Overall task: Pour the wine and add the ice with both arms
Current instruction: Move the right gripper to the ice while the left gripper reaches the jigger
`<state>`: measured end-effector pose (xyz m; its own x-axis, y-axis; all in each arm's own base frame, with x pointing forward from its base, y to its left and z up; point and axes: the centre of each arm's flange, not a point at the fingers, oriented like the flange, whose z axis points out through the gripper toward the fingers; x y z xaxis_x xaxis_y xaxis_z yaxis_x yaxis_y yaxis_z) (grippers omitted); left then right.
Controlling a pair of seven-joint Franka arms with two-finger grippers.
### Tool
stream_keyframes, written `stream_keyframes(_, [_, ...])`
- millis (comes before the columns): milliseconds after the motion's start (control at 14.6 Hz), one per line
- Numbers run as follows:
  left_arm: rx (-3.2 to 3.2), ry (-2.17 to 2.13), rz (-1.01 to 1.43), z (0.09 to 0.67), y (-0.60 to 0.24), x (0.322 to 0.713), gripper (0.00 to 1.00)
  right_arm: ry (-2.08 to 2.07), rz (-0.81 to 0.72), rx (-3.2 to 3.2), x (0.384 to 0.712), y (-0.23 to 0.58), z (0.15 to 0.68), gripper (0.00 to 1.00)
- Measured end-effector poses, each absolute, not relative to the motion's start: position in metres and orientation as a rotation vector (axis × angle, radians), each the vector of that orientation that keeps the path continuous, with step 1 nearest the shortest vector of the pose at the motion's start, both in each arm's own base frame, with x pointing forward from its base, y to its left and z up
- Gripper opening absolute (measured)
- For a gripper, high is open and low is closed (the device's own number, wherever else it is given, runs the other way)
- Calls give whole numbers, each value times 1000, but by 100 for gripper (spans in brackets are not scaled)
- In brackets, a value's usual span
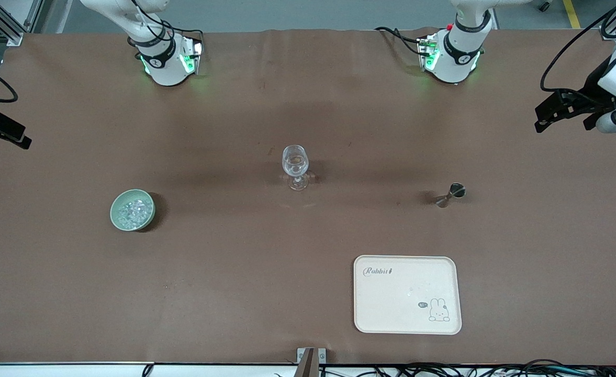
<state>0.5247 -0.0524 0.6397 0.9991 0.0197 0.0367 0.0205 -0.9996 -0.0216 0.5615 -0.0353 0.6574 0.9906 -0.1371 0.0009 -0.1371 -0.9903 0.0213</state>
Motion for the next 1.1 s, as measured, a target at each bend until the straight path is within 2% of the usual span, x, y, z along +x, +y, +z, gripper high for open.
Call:
stream_keyframes(412, [-3120, -38, -36, 633, -50, 529, 100, -215, -2, 3113, 561, -36, 657, 100])
stream_keyframes(756, [-3124, -136, 110, 580, -7, 563, 100, -203, -36, 3113, 566, -35, 647, 100])
stream_keyframes(893, [-3131, -215, 187, 552, 20, 575, 100, -198, -71, 3113, 572, -35, 630, 100])
stream_keyframes(1099, [-3156, -305, 285, 509, 48, 592, 100, -191, -81, 3113, 588, -36, 578, 100])
